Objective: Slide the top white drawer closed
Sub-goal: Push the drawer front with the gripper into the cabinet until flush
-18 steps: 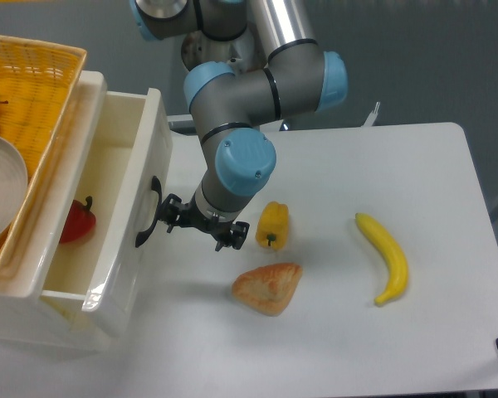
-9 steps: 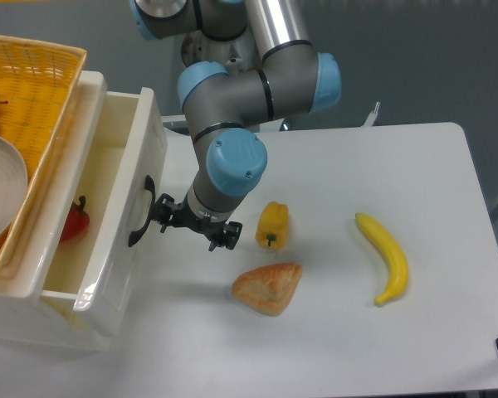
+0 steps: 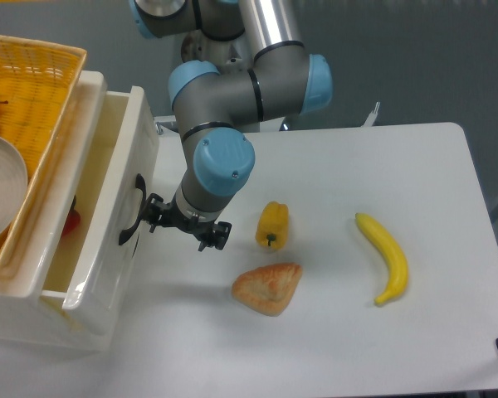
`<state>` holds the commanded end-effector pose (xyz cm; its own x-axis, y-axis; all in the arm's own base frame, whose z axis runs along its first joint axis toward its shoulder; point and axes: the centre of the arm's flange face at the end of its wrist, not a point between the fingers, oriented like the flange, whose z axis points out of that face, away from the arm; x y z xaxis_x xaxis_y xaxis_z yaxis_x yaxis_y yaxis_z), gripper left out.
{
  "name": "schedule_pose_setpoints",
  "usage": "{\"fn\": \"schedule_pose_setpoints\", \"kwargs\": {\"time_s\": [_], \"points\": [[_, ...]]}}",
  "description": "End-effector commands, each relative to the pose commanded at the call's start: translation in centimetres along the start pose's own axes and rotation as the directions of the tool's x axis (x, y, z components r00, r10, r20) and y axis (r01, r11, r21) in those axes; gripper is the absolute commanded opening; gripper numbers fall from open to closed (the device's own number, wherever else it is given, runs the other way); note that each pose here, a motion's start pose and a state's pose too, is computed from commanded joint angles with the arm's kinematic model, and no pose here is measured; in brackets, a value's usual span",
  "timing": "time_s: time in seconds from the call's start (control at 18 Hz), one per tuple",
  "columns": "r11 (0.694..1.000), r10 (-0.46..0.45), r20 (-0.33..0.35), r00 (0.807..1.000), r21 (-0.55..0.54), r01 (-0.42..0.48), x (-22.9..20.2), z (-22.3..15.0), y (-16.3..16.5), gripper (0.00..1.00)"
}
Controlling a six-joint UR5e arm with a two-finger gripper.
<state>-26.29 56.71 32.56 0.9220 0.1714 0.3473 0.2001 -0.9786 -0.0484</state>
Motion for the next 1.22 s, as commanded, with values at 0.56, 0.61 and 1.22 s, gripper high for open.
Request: {"fn": "schedule_pose_setpoints", "kwargs": {"time_s": [0.56, 0.61, 1.22], "points": [[1.0, 0.001, -0.002, 1.0, -0.011, -0.001, 1.2, 0.7, -0.3, 1.0], [1.0, -0.001, -0.003, 1.0, -0.012, 0.001, 1.2, 0.8, -0.4, 1.0], [1.0, 0.016, -0.004, 1.0, -0.022, -0.016, 2.3, 1.3, -0.6, 1.0]]}}
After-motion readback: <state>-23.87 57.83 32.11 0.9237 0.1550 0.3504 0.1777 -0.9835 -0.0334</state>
